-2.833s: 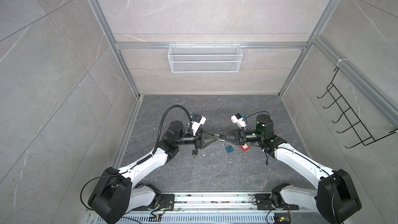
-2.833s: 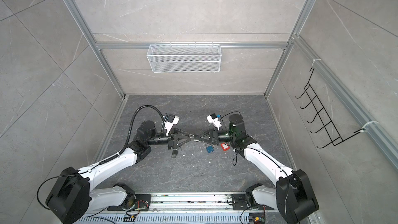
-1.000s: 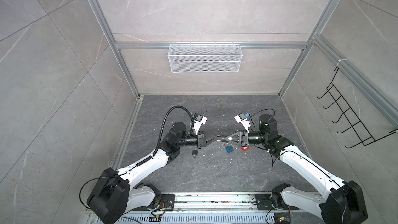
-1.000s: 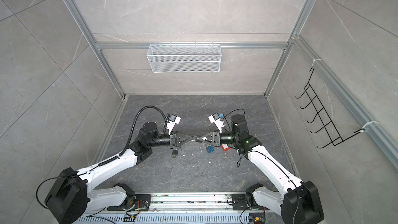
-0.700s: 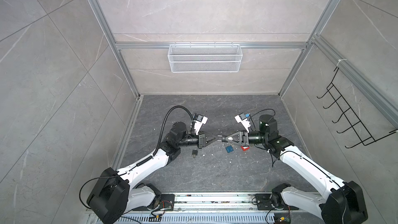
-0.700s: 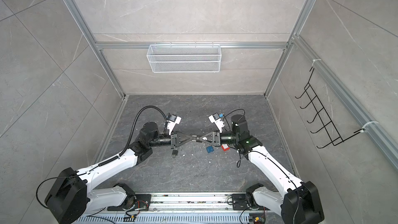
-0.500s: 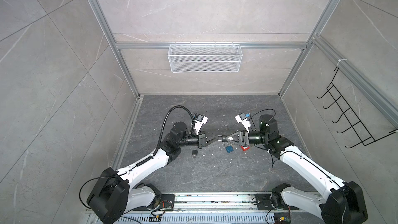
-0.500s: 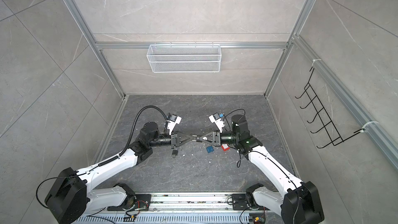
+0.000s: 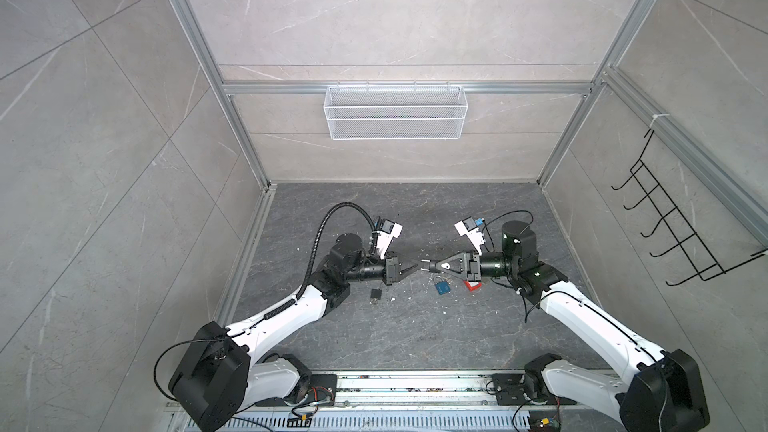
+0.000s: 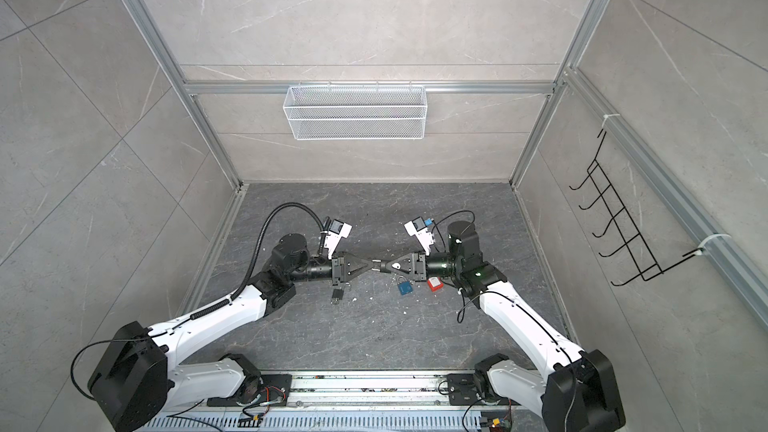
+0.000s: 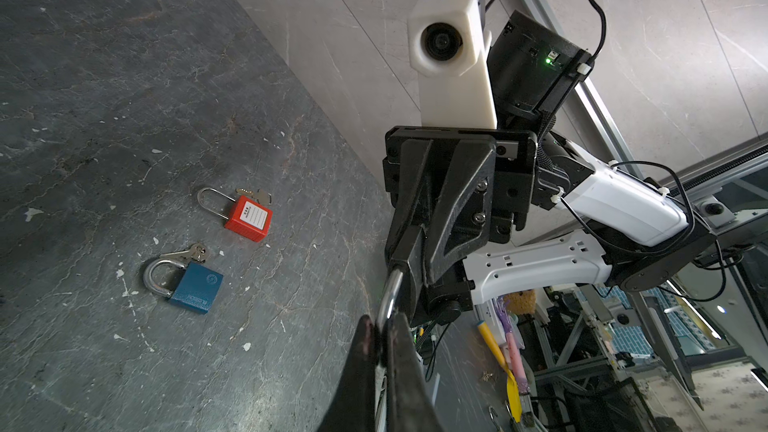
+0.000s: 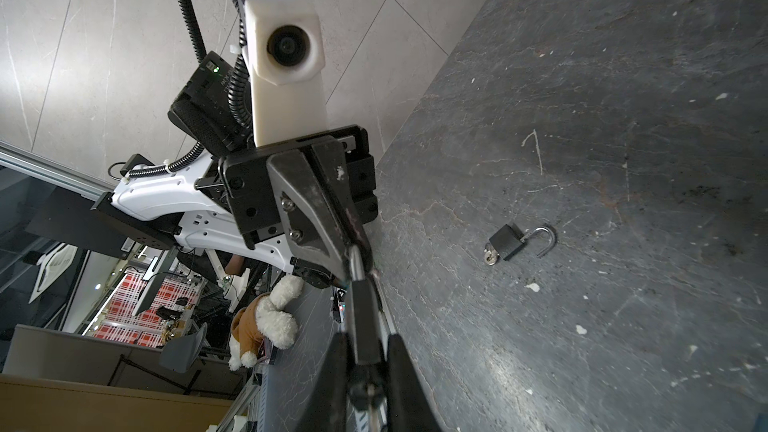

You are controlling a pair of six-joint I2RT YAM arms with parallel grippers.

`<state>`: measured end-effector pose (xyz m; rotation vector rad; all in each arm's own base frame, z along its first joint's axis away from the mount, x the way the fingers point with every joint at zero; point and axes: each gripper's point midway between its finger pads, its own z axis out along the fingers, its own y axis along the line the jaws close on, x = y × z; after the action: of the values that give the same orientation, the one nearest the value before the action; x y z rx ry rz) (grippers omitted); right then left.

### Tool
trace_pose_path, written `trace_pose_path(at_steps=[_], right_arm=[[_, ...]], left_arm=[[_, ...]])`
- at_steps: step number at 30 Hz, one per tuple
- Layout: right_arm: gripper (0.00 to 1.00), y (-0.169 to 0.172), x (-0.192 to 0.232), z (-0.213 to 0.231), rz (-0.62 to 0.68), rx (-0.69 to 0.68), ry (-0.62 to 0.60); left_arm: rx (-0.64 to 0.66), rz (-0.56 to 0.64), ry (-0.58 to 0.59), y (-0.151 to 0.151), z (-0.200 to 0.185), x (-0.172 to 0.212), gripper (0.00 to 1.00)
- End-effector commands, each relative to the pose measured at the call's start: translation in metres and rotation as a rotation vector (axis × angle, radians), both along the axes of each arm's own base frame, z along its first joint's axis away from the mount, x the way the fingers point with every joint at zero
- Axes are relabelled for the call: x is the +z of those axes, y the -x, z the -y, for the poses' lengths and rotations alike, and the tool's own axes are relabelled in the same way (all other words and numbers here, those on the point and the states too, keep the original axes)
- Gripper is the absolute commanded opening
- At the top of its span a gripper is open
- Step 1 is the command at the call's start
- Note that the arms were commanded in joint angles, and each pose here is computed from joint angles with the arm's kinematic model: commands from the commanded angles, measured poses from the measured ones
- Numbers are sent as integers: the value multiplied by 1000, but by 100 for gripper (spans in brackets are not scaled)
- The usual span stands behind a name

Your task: Lock with the key

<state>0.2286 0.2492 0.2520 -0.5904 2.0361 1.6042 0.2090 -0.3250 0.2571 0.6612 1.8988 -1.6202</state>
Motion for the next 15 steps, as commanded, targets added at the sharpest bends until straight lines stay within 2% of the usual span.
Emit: trace_pose_path(at_steps=[1, 15], right_arm=[[0, -15, -15, -1, -25, -81, 34], [0, -17, -14, -13, -19, -59, 16]], left_arm=[[-247, 201, 156, 53, 20, 63, 0], [-276, 203, 160, 58, 26, 66, 0]])
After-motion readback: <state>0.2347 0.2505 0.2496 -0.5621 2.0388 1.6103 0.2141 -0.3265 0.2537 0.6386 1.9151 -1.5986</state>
